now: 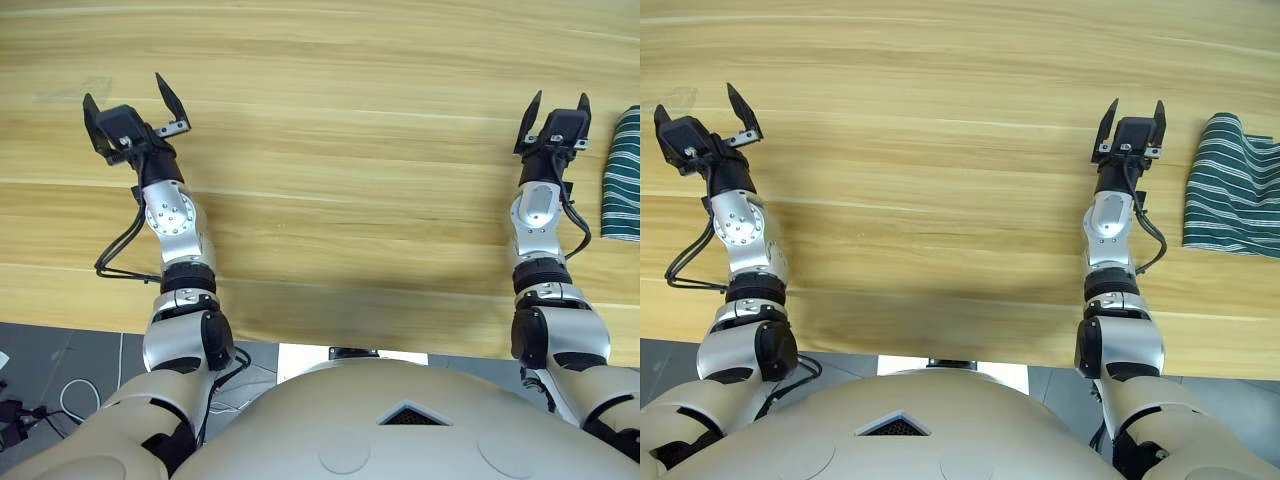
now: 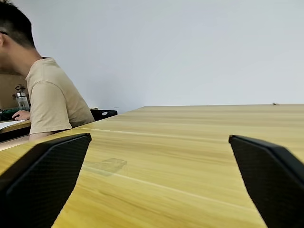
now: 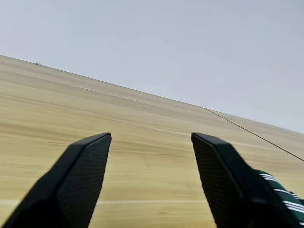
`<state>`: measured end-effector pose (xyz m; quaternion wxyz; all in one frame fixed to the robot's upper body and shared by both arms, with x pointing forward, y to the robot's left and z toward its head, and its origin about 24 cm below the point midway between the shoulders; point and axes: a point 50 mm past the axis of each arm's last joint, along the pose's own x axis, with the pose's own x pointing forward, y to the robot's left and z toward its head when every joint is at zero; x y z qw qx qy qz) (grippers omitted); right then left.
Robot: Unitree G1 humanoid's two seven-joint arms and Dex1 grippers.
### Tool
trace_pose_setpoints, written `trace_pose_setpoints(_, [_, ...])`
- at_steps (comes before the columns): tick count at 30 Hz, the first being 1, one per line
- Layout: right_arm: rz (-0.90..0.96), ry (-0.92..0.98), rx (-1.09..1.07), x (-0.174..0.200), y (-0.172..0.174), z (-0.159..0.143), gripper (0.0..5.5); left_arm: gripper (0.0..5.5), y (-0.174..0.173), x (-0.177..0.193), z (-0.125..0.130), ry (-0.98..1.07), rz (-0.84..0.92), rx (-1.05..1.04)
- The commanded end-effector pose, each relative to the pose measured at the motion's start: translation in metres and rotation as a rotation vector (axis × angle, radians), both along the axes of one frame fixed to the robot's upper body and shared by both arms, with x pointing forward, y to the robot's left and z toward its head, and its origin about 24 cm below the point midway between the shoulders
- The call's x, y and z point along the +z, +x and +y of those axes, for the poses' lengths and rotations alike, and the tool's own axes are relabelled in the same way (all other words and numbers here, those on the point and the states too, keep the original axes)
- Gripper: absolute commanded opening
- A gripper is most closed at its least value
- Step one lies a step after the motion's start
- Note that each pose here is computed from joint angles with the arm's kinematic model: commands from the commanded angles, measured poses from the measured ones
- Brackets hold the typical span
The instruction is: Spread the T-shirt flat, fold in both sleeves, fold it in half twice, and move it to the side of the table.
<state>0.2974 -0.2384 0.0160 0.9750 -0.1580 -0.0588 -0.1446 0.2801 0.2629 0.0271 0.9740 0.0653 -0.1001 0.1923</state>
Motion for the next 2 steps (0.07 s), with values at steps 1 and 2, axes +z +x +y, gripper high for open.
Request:
trace_pose_setpoints(1, [0.010,-0.019,-0.001,-0.0060,-0.0102,-0.0054,3.13,5.38,-0.0115,-0.0077,-0.0147,0.037,0.022,-0.086])
trace_pose_setpoints(2, [-0.007,-0.007,-0.022,-0.0039,-0.0115,-0.0082,3.13,5.19,-0.0097,-0.0079,-0.0199,0.044,0.032,-0.121])
